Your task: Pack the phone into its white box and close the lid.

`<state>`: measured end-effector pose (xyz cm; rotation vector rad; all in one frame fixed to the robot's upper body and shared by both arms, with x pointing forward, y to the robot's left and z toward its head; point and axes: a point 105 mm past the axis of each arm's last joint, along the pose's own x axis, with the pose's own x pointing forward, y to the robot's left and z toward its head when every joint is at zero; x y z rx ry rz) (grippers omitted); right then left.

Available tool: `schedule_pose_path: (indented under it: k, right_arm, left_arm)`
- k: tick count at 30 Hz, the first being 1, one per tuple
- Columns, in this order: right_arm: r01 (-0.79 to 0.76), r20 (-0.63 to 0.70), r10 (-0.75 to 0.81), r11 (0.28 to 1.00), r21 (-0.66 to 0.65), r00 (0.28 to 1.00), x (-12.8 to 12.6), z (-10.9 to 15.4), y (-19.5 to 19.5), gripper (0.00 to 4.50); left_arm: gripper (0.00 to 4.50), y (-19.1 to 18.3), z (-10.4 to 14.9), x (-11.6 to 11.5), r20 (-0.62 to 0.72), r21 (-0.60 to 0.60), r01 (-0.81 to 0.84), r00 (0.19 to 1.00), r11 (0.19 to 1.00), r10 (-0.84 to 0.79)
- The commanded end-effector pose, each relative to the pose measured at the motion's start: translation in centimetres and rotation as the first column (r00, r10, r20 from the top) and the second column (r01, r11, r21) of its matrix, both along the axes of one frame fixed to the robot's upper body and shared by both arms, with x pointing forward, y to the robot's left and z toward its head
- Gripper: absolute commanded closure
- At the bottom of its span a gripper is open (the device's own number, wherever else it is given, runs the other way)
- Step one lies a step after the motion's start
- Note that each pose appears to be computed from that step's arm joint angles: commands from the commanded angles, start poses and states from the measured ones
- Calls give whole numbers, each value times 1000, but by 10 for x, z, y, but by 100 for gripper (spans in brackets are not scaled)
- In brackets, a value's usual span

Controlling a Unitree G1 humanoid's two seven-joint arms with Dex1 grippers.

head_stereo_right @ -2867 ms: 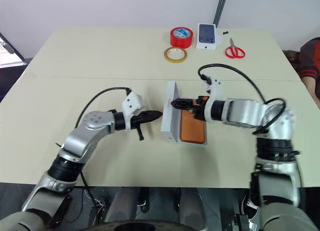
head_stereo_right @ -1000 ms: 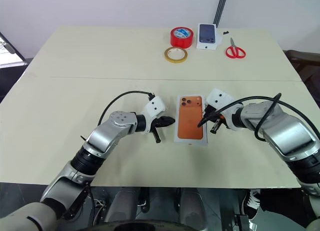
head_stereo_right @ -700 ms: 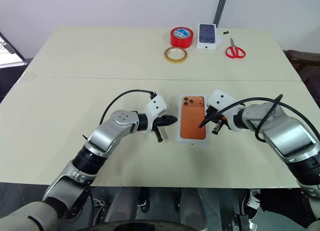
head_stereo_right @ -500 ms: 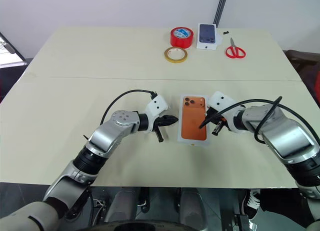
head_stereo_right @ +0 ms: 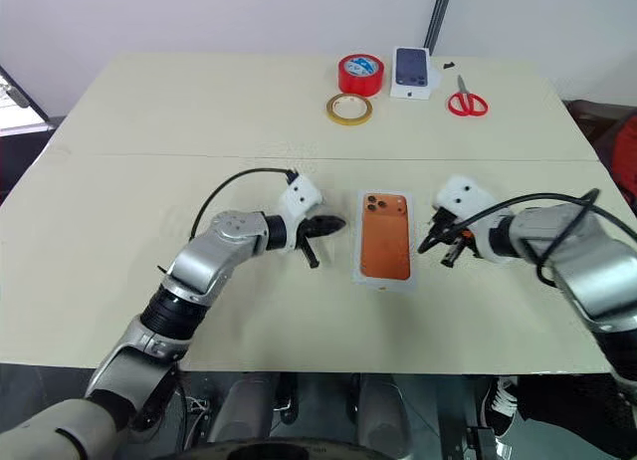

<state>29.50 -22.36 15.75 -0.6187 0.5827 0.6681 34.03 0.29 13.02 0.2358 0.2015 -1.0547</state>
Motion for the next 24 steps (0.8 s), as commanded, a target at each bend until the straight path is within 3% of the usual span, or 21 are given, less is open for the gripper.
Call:
schedule_pose_path:
  k: [1, 6, 10, 15, 19, 24]
  right_arm:
    - [-118, 7, 118, 989, 89, 993, -18, 13, 16, 445]
    - [-211, -73, 227, 961, 176, 971, -46, -2, 43, 445]
    - [-130, -121, 149, 980, 147, 981, -45, -28, 44, 445]
    - [-63, -146, 81, 990, 122, 986, -42, -40, 38, 445]
    - [-71, -130, 86, 991, 116, 988, -41, -35, 35, 445]
    - [-76, 77, 64, 985, 155, 995, -15, -1, 24, 445]
  left_arm:
    - [450, -15, 27, 4, 54, -79, 23, 998, 997, -18]
    - [450, -37, 18, 2, 51, -40, 74, 996, 996, -72]
    - [450, -46, -2, -1, 9, 42, 105, 994, 994, -106]
    - [450, -46, -19, -2, -36, 103, 103, 994, 989, -100]
    - [450, -40, -14, -1, -29, 63, 76, 997, 995, -74]
    - [450, -4, 18, 15, 61, -63, -59, 996, 996, 63]
